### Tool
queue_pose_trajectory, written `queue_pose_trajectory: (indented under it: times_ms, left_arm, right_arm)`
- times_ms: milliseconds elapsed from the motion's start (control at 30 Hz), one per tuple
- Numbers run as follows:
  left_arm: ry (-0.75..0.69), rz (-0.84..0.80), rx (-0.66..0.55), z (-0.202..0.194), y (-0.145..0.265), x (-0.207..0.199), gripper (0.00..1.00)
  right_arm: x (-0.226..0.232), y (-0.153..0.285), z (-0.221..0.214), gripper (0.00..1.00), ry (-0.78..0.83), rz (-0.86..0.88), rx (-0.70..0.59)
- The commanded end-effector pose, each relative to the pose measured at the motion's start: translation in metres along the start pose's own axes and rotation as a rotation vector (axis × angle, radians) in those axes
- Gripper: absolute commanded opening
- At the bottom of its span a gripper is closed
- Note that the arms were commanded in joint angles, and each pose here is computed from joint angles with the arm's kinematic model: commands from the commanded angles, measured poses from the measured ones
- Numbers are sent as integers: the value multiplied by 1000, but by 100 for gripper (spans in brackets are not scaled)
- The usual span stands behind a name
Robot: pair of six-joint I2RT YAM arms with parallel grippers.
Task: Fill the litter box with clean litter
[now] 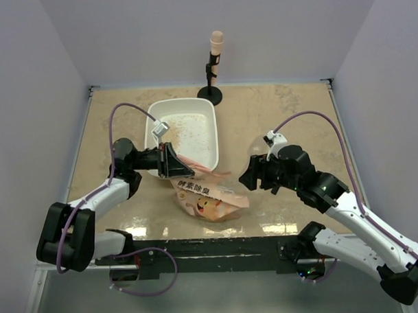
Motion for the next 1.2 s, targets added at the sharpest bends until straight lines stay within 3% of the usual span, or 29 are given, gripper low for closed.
queue_pose_trajectory:
  times_ms: [0,100,267,467,500,633,1000,1167]
  left_arm:
    - [-126,-42,13,1,0,-10,0]
    - [-193,-44,-8,5,0,-18,0]
    - [-451,-112,-120,13,6,-62,0]
    - [-521,-201,-136,11,11,-89,0]
    - [-585,-229,-141,8,13,-94,0]
    - [-469,-237,-130,-3,14,-83,0]
    - [-519,-244,-138,-5,16,-92,0]
    - [-553,-252,-143,-6,18,-100,0]
  right_arm:
    - [7,11,10,72,-5,22,-40]
    - [12,15,12,72,24,57,-19]
    - [20,18,12,71,99,132,43]
    - [31,12,8,71,194,276,135]
    - [35,12,4,70,203,338,176]
    - [44,15,0,72,243,473,212]
    - [44,-12,-15,72,294,593,268]
    - [44,-23,-14,61,276,575,260]
Point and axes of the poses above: each gripper's point midway between its finger pads, its own y axis back along the fingers, its own x axis along the line the jaws close on, z = x × y, the point moved 8 cm from there along y, back along the fingers, and after that the axes turned 5 degrees about -y, right-handed, at the moved point
